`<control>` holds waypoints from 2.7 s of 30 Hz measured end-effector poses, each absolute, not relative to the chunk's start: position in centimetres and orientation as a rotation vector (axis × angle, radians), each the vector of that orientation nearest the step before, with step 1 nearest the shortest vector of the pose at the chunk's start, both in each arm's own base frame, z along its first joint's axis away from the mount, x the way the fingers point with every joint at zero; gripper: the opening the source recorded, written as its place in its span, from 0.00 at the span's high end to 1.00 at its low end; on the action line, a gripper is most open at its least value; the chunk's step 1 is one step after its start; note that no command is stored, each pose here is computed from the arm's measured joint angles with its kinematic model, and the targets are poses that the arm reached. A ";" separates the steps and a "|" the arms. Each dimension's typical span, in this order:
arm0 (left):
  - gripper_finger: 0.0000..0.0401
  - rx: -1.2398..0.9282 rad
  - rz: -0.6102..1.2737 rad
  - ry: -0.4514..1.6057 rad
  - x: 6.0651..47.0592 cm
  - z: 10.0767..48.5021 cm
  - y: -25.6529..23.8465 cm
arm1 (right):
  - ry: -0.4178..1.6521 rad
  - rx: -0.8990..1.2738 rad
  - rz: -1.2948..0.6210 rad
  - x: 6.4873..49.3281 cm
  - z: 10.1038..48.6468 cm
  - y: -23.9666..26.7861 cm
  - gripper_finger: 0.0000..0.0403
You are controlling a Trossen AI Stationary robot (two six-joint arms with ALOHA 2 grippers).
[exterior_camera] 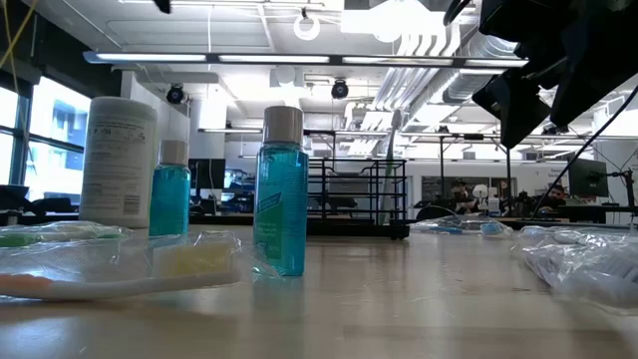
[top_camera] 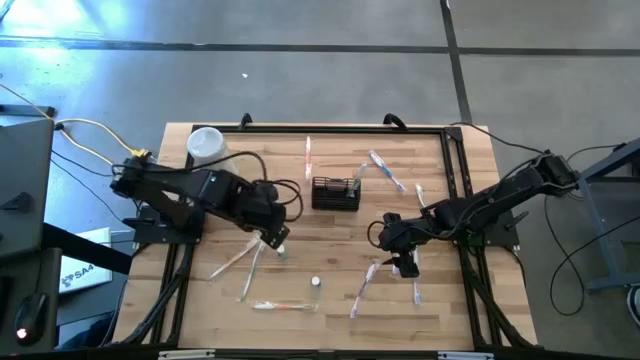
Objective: Pick & Place toothbrushing station
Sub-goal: Put the top mouthwash into the mesh organizer
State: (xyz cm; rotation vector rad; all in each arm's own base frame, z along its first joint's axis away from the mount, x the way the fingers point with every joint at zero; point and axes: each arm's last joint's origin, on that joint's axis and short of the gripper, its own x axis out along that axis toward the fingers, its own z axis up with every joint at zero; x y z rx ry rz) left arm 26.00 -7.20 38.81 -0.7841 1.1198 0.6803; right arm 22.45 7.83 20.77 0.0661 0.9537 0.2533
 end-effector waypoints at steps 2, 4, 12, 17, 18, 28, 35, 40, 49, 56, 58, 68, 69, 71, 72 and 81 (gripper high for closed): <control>0.31 -0.796 0.729 1.169 26.8 38.3 -7.5 | 0.956 0.065 0.253 22.4 20.8 7.8 0.43; 0.31 -0.812 0.694 1.212 28.3 37.4 -8.1 | 0.956 0.065 0.253 22.4 20.8 7.8 0.43; 0.31 -0.745 0.721 1.383 31.7 33.6 -9.3 | 0.960 0.067 0.255 22.4 20.7 7.8 0.43; 0.31 -0.699 0.735 1.341 32.5 33.0 -9.4 | 0.961 0.066 0.255 22.4 20.7 7.8 0.43; 0.31 -0.694 0.748 1.328 32.5 33.0 -9.3 | 0.960 0.067 0.255 22.4 20.7 7.8 0.43; 0.31 -0.684 0.856 1.342 33.4 31.3 -9.5 | 0.961 0.066 0.256 22.4 20.7 7.8 0.43; 0.31 -0.702 0.807 1.428 34.3 29.9 -10.1 | 0.967 0.063 0.258 22.3 20.7 7.9 0.43; 0.31 -0.684 0.829 1.443 34.3 29.6 -10.0 | 0.968 0.047 0.278 22.1 20.7 8.4 0.43; 0.31 -0.650 0.814 1.465 34.5 29.1 -10.1 | 0.963 0.024 0.323 21.8 20.7 9.5 0.43; 0.31 -0.620 0.843 1.431 34.7 29.0 -10.0 | 0.962 0.019 0.333 21.6 20.7 9.7 0.43; 0.31 -0.605 0.839 1.435 34.8 28.8 -10.0 | 0.960 0.016 0.325 21.7 20.7 9.7 0.43; 0.31 -0.548 0.814 1.429 34.7 28.9 -9.9 | 0.957 0.012 0.307 21.7 20.7 9.6 0.43; 0.31 -0.543 0.810 1.431 34.7 28.9 -9.9 | 0.957 0.012 0.307 21.7 20.7 9.6 0.43; 0.31 -0.535 0.800 1.435 34.7 28.9 -9.9 | 0.957 0.012 0.307 21.7 20.7 9.6 0.43; 0.31 -0.532 0.797 1.436 34.7 28.9 -9.9 | 0.957 0.012 0.307 21.7 20.7 9.6 0.43; 0.31 -0.512 0.772 1.417 34.2 29.5 -9.6 | 0.957 0.012 0.307 21.7 20.7 9.6 0.43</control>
